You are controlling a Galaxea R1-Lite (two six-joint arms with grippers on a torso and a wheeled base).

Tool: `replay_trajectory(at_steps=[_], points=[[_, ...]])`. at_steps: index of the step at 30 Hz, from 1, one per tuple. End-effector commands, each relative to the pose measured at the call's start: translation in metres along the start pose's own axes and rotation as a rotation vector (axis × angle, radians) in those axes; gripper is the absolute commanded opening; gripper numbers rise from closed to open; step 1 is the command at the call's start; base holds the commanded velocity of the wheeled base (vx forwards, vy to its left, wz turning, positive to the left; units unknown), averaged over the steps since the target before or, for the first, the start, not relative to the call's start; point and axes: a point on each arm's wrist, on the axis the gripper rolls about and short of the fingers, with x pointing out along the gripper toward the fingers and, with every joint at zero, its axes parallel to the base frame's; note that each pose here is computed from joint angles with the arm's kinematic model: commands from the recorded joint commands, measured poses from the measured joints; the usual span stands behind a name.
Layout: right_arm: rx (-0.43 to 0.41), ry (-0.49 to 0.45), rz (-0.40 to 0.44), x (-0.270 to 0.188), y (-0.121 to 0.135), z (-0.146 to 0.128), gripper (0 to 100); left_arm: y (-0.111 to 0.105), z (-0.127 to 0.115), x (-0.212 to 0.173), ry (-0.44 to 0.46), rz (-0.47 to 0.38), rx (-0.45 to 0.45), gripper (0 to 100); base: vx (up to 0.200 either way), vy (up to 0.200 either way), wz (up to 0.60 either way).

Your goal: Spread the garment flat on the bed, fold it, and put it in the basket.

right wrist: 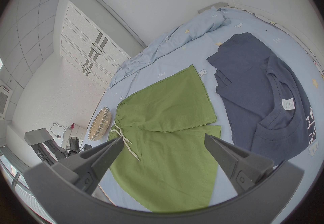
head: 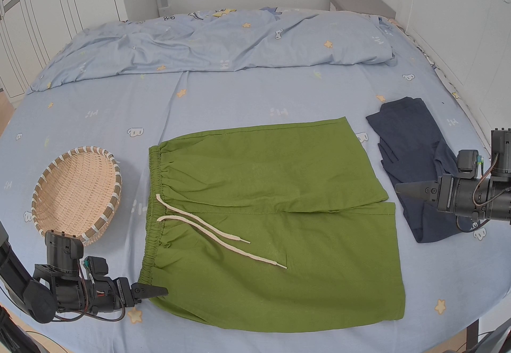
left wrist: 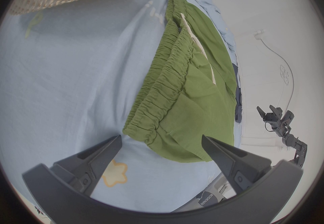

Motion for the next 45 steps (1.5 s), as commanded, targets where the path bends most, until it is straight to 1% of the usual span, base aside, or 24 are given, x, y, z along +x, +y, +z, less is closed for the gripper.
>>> replay_trajectory(at_steps=[1,6,10,11,15,21,23,24,25,29,30,31,35,37,39,40,41,43,44,45], points=[[0.001,0.000,0.000,0.000,0.000,0.000,100,-0.001,0.001,0.003,0.010,-0.005,0.006,100,0.000,0.000,0.00],[0.002,0.002,0.000,0.001,0.000,0.000,100,0.001,0.010,0.011,-0.008,-0.007,-0.002,100,0.000,0.000,0.00],[0.003,0.003,-0.001,0.001,-0.001,0.000,100,0.006,0.011,0.017,-0.015,-0.008,-0.003,100,0.000,0.000,0.00],[0.003,0.003,-0.001,0.001,-0.001,0.000,100,0.007,0.011,0.019,-0.029,-0.011,0.001,0,0.000,0.000,0.00],[0.003,0.003,-0.001,0.001,-0.001,0.000,100,0.007,0.008,0.016,-0.064,-0.031,0.019,0,0.000,0.000,0.00],[0.007,0.011,-0.003,0.001,-0.001,-0.003,100,0.007,0.000,0.008,-0.082,-0.039,0.029,0,0.000,0.000,0.00],[0.021,0.037,-0.014,-0.001,-0.004,-0.013,100,0.005,-0.002,0.000,-0.106,-0.042,0.024,0,0.000,0.000,0.00],[0.021,0.037,-0.014,-0.001,-0.004,-0.013,100,0.005,-0.002,0.000,-0.106,-0.042,0.024,0,0.000,0.000,0.00],[0.026,0.049,-0.017,-0.001,-0.006,-0.017,100,0.005,-0.002,-0.005,-0.113,-0.035,0.007,0,0.000,0.000,0.00],[0.066,0.127,-0.045,-0.001,-0.015,-0.040,100,0.010,-0.008,-0.017,-0.088,0.010,-0.042,0,0.000,0.000,0.00],[0.069,0.132,-0.047,-0.001,-0.016,-0.042,100,0.010,-0.009,-0.018,-0.087,0.011,-0.044,0,0.000,0.000,0.00],[0.085,0.168,-0.057,-0.002,-0.018,-0.053,100,0.012,-0.010,-0.020,-0.081,0.023,-0.053,0,0.000,0.000,0.00],[0.124,0.254,-0.075,-0.003,-0.023,-0.078,100,0.014,-0.013,-0.021,-0.056,0.040,-0.033,0,0.000,0.000,0.00],[0.142,0.290,-0.085,-0.004,-0.026,-0.087,100,0.013,-0.012,-0.022,-0.066,0.034,-0.020,0,0.000,0.000,0.00],[0.142,0.290,-0.085,-0.004,-0.026,-0.087,100,0.013,-0.012,-0.022,-0.066,0.034,-0.020,0,0.000,0.000,0.00],[0.166,0.347,-0.096,-0.004,-0.030,-0.101,100,0.013,-0.012,-0.021,-0.065,0.034,-0.019,0,0.000,0.000,0.00],[0.174,0.382,-0.091,-0.004,-0.031,-0.109,100,0.013,-0.012,-0.020,-0.062,0.036,-0.019,0,0.000,0.000,0.00],[0.175,0.416,-0.078,-0.005,-0.033,-0.117,100,0.013,-0.011,-0.020,-0.065,0.036,-0.019,0,0.000,0.000,0.00],[0.175,0.416,-0.078,-0.005,-0.033,-0.117,100,0.013,-0.011,-0.020,-0.065,0.036,-0.019,0,0.000,0.000,0.00],[0.179,0.453,-0.060,-0.007,-0.034,-0.126,100,0.013,-0.011,-0.020,-0.067,0.036,-0.021,0,0.000,0.000,0.00]])
